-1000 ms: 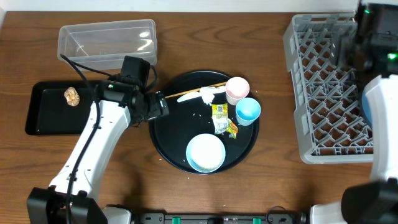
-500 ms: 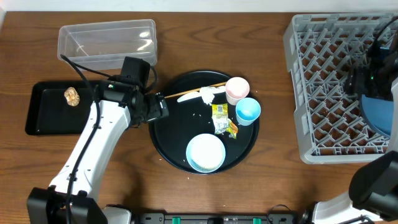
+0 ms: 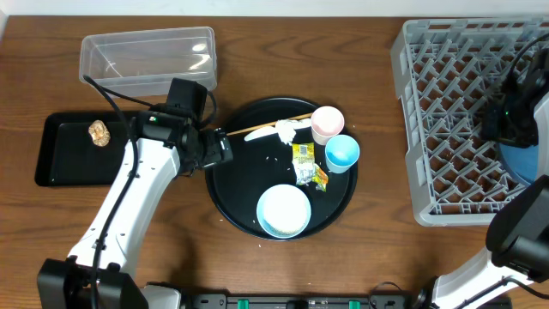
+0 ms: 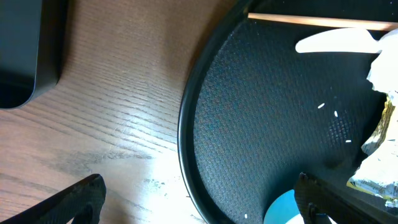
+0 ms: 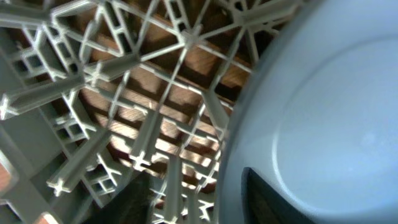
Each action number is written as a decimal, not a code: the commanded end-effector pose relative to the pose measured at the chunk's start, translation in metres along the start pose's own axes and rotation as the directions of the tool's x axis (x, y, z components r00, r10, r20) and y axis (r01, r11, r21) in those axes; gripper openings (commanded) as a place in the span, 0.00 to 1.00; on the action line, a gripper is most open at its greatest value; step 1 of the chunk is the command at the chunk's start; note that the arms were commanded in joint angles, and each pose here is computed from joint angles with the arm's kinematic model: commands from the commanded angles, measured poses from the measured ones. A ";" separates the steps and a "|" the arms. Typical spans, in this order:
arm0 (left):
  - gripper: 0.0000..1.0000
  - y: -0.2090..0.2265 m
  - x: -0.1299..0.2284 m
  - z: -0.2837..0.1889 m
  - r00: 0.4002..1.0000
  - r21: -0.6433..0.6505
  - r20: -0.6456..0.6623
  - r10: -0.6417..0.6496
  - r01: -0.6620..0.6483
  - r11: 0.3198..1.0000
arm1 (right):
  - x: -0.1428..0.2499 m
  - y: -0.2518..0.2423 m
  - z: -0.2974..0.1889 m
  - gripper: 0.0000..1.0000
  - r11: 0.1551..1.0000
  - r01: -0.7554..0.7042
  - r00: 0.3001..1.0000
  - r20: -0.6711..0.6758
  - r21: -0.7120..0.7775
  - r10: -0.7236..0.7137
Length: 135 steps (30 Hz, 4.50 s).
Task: Sort waste into correct bins and load items into the dishwasher rack
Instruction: 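Lower the blue plate upright into the rack slots, right gripper, then open the right gripper and lift it away from the blue plate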
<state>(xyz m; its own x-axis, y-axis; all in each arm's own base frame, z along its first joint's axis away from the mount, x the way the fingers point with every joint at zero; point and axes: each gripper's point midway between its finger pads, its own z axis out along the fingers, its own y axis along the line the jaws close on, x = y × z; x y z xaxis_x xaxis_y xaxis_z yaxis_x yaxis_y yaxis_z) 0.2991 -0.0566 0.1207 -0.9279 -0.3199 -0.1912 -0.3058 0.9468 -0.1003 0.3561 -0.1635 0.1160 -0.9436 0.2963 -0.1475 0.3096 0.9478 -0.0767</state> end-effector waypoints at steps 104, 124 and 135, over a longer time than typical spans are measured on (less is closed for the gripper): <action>0.98 -0.001 -0.006 0.000 1.000 0.004 0.018 -0.007 0.006 1.000 | -0.129 -0.072 -0.050 0.01 0.858 -0.223 0.831 0.370 -0.463 0.415; 0.98 -0.002 -0.007 0.000 1.000 0.006 0.022 -0.007 0.007 1.000 | -0.110 -0.057 -0.234 0.99 0.885 -0.076 0.681 0.624 -0.460 0.383; 0.98 -0.002 -0.006 0.000 1.000 0.009 0.018 -0.007 0.006 1.000 | -0.063 0.072 -0.295 0.99 0.658 0.302 0.770 0.583 -0.690 0.258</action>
<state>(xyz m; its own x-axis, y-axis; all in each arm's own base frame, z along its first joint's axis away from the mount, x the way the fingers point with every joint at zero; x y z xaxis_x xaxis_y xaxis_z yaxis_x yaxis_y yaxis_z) 0.3045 -0.0576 0.1220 -0.9234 -0.3208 -0.2106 -0.3034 0.9463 -0.1113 0.4046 -0.1200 0.4003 -0.5395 0.4487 -0.7125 -0.0271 0.8365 0.5473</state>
